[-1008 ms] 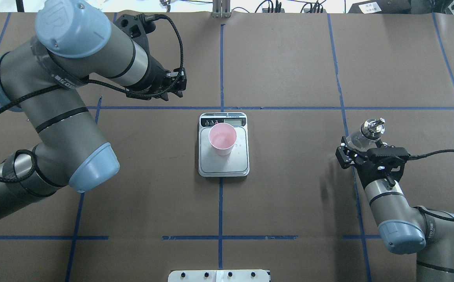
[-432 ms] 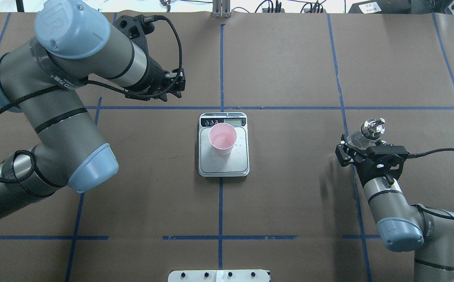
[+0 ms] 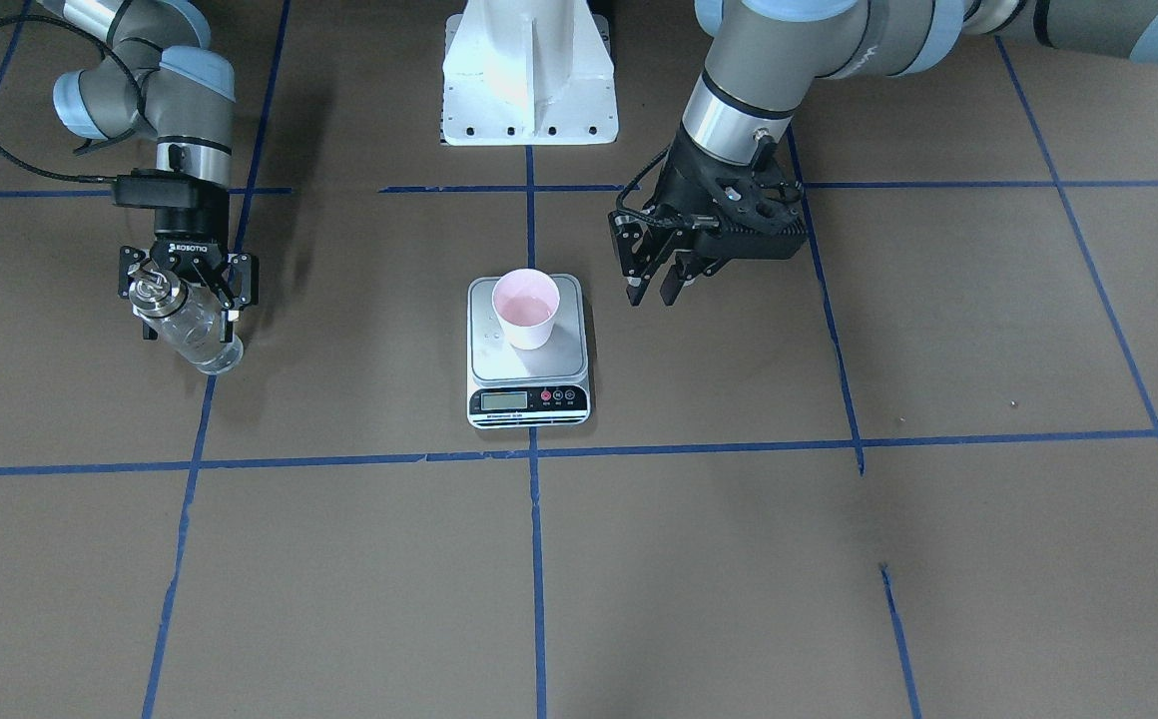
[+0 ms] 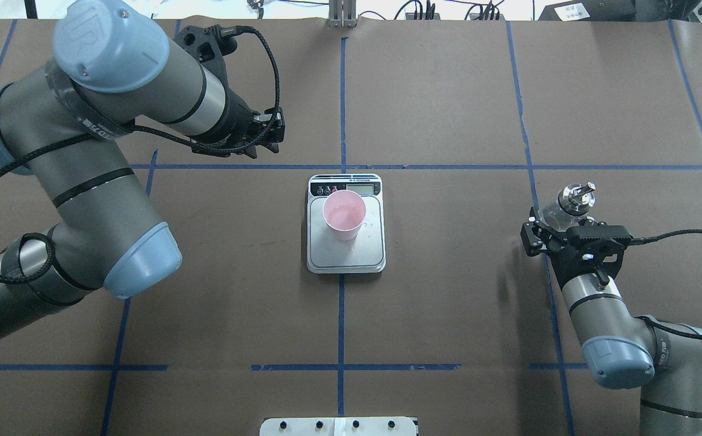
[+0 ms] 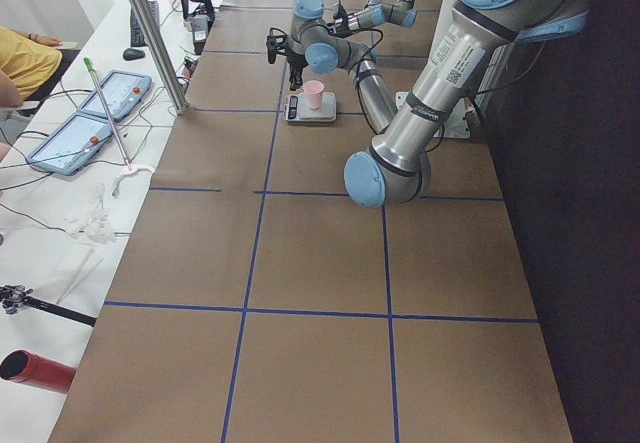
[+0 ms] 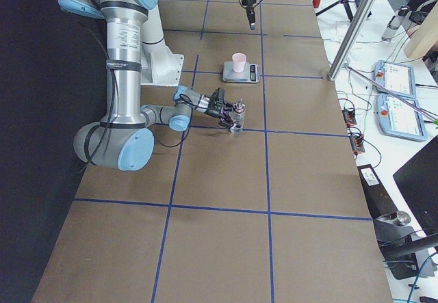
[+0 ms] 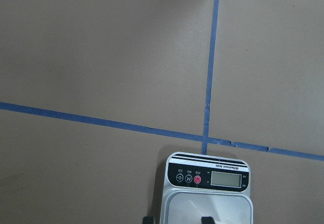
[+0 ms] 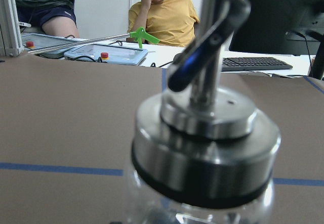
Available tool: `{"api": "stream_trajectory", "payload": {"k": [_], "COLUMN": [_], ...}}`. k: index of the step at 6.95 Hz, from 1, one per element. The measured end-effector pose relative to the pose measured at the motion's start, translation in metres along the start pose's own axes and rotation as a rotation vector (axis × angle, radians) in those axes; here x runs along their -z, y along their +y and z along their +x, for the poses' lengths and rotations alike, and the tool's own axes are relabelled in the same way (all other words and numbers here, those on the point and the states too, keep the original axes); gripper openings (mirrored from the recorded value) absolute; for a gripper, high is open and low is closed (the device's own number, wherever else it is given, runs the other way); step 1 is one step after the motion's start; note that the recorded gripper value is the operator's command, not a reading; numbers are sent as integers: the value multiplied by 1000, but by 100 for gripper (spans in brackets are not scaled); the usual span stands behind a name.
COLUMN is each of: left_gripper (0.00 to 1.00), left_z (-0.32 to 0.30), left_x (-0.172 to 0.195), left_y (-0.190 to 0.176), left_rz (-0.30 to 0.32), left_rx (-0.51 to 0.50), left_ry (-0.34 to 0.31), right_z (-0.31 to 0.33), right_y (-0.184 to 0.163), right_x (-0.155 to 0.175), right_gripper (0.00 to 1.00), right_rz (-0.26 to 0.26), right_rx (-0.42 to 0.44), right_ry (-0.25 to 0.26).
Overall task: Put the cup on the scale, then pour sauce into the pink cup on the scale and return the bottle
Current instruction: 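Carry the bottle toward the scale with the right gripper while the left withdraws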
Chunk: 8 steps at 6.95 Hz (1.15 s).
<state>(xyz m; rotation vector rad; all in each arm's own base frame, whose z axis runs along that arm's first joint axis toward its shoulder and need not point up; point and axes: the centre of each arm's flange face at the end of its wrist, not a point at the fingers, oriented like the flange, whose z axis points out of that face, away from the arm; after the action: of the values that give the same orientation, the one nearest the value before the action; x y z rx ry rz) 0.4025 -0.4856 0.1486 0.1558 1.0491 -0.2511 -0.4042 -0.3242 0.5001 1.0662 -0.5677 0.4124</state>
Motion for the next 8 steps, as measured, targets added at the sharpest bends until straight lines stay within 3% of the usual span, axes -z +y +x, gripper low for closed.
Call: {"api": "stream_trajectory", "payload": {"k": [1, 3, 5, 8], "left_gripper": [43, 43, 42, 41], "left_z": [0, 0, 1, -17], "left_x": [1, 4, 10, 20], "left_y": [0, 1, 2, 4], "left_rz": [0, 2, 5, 14], "left_rx": [0, -2, -5, -7], "left_ry": [1, 6, 14, 13], "right_z": [1, -2, -18, -44], "right_y": [1, -1, -31, -73], "right_x": [-1, -1, 9, 27], "right_gripper": [0, 0, 0, 0], "right_rz": [-1, 0, 19, 34], "right_rx": [11, 56, 42, 131], "right_ry": [2, 0, -34, -52]}}
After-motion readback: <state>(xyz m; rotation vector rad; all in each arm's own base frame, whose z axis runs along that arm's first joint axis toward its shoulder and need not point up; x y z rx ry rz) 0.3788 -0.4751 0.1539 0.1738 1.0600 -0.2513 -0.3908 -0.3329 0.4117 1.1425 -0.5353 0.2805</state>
